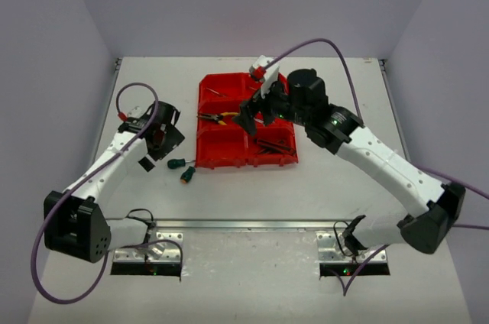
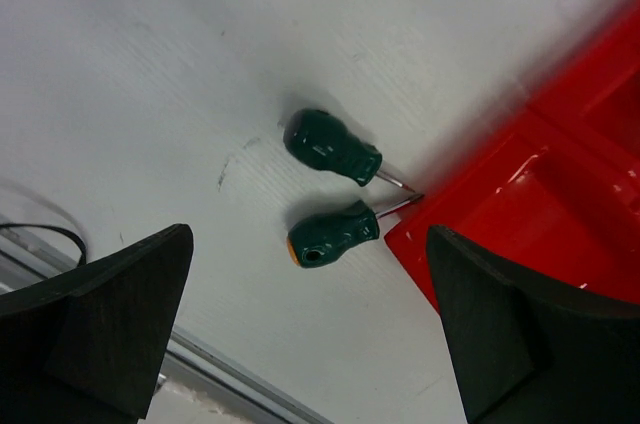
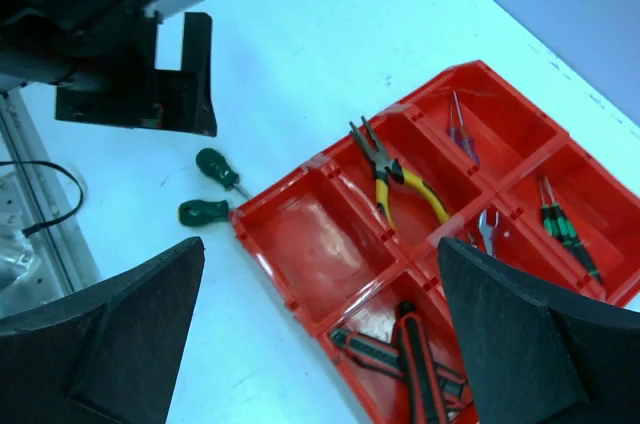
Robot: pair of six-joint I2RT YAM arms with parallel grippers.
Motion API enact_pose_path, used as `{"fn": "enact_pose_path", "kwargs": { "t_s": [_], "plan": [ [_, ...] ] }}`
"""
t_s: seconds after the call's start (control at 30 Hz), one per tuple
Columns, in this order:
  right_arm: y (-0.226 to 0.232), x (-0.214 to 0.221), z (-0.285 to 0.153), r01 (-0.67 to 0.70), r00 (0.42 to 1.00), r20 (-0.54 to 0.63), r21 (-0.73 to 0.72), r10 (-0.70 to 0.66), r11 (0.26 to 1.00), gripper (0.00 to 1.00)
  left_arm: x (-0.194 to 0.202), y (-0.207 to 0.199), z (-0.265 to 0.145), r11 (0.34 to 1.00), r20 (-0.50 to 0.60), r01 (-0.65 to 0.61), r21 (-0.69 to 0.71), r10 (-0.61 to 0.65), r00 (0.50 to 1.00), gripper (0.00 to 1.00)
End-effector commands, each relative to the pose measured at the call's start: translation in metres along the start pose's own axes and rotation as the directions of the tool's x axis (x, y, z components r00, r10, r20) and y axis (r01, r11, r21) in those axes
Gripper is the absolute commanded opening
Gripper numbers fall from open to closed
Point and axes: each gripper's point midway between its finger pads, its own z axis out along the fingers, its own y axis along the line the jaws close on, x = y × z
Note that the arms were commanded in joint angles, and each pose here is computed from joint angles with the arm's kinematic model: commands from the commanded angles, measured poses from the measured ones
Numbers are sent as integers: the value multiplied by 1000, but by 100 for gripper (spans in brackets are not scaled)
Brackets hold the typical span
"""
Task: Sort the tools into containers
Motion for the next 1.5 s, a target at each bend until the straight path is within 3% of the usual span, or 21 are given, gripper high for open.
{"fn": "enact_pose_path", "kwargs": {
  "t_s": [0.0,0.1,0.27,0.47,0.9,1.03,1.13,1.33,1.47],
  "plan": [
    [4,72,-14,-158,982,-95,75,165,985,99,43,14,5,978,-178,167,-128,-188,966,100],
    [17,110,-24,-175,977,-118,30,177,984,99,60,1,18,942,-229,310,-131,-332,915,100],
    [35,134,-31,-223,962,-169,-35,214,974,99,43,-11,39,892,-126,410,-192,-437,891,100],
    [47,138,-41,-214,968,-155,-95,198,972,99,25,-27,66,869,-29,479,-124,-485,874,100],
    [47,138,-50,-203,973,-129,-94,190,975,99,37,-28,98,861,-18,480,-169,-490,872,98],
    [48,140,-49,-200,974,-132,-97,186,975,99,30,-31,103,861,14,479,-169,-484,875,92],
    [48,143,-48,-198,973,-144,-96,183,976,99,25,-29,106,853,43,479,-209,-481,876,81],
    [43,145,-48,-186,974,-145,-74,174,980,99,32,-30,119,848,24,473,-241,-482,876,77],
    [41,147,-48,-185,973,-150,-63,174,981,99,34,-29,126,843,18,473,-255,-485,874,58]
  ]
}}
